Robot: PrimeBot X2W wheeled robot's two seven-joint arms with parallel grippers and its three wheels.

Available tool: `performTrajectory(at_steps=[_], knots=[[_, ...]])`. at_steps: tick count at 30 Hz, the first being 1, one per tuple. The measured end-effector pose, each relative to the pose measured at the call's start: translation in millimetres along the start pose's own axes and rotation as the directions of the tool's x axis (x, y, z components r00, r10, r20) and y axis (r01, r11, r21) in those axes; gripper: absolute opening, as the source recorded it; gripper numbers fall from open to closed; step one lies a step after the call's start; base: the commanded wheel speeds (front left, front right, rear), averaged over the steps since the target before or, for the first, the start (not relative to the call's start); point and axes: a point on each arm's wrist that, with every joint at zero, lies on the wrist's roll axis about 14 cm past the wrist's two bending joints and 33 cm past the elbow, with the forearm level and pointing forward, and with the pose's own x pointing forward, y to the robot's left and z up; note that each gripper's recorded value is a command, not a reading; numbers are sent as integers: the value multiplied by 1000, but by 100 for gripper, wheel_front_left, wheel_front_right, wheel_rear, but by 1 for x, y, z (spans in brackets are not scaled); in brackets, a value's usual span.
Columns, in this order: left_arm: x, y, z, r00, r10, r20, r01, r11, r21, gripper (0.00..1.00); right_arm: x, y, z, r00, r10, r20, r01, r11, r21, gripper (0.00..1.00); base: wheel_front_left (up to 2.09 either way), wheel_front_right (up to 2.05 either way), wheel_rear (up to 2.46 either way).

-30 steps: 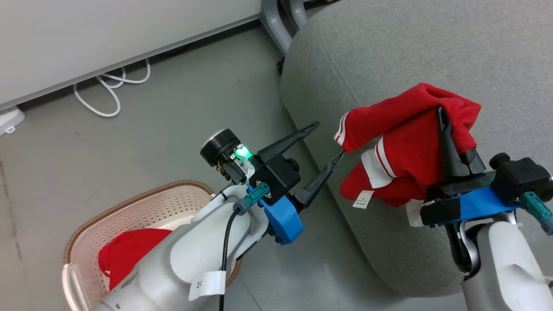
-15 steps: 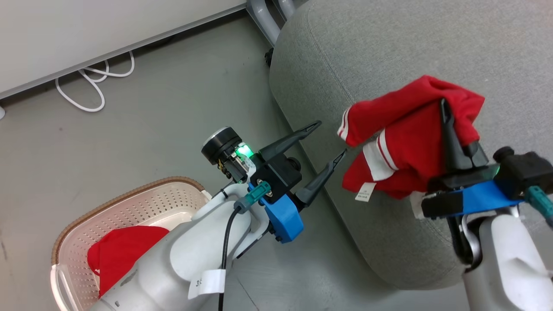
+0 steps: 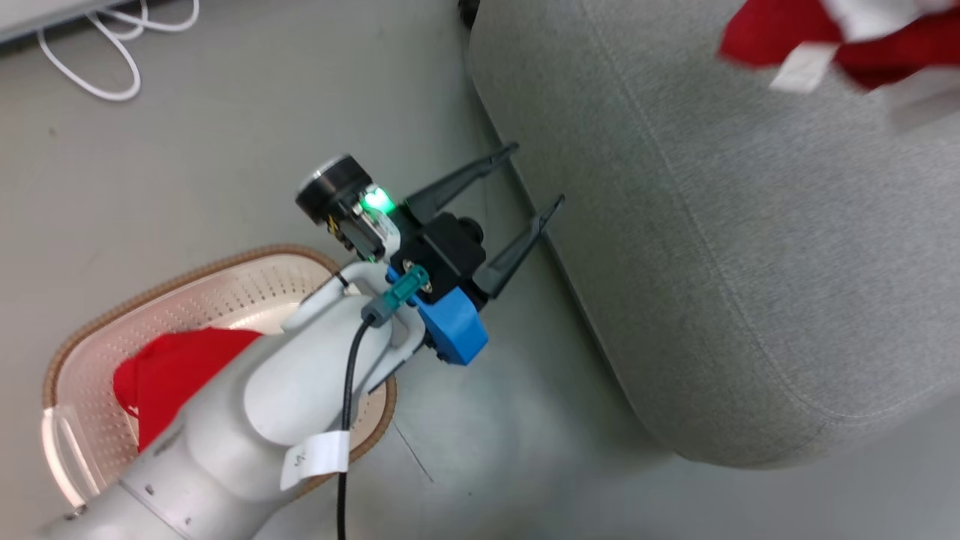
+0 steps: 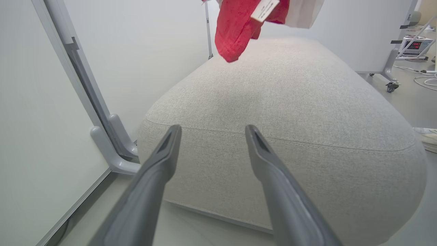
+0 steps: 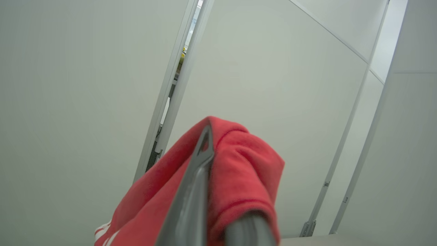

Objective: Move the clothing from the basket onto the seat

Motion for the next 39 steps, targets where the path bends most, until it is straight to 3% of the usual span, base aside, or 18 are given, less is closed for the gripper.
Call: performTrajectory(at_steps=[6,13,19,23,29,34,35,36,37,39], knots=[[1,36,-25,1000,28,2,-28,1000,5,100,38,-42,-2,992,-106,67,111,991,-75,0,0,0,0],[-2,57,-72,999,34,-35,-35,999,-32,100,42,-47,-82,987,-128,-98,112,981,-157,0,0,0,0],[-6,53,-100,998,16,-53,-20,997,-74,100,11,-32,-163,943,-134,-305,88,983,-158,0,0,0,0],[-5,50,-99,999,9,-46,-12,997,-77,100,-29,-18,-202,890,-120,-439,68,989,-131,0,0,0,0],[-4,48,-97,999,6,-38,-9,997,-78,100,-73,-4,-236,819,-115,-562,80,993,-86,0,0,0,0],[-5,48,-94,999,4,-36,-7,997,-73,100,-84,1,-242,801,-111,-588,92,994,-61,0,0,0,0],[-4,48,-92,999,5,-35,-7,997,-71,100,-86,-1,-240,800,-118,-588,105,993,-56,8,0,0,0],[-4,48,-90,999,5,-34,-8,998,-66,100,-87,-3,-239,799,-123,-589,111,992,-57,47,0,0,0],[-4,48,-87,1000,6,-30,-7,998,-63,100,-89,-5,-237,798,-126,-589,113,992,-59,100,0,0,0],[-4,47,-80,1000,13,-20,-14,998,-57,100,-93,-9,-232,797,-130,-590,118,991,-59,100,0,0,0]])
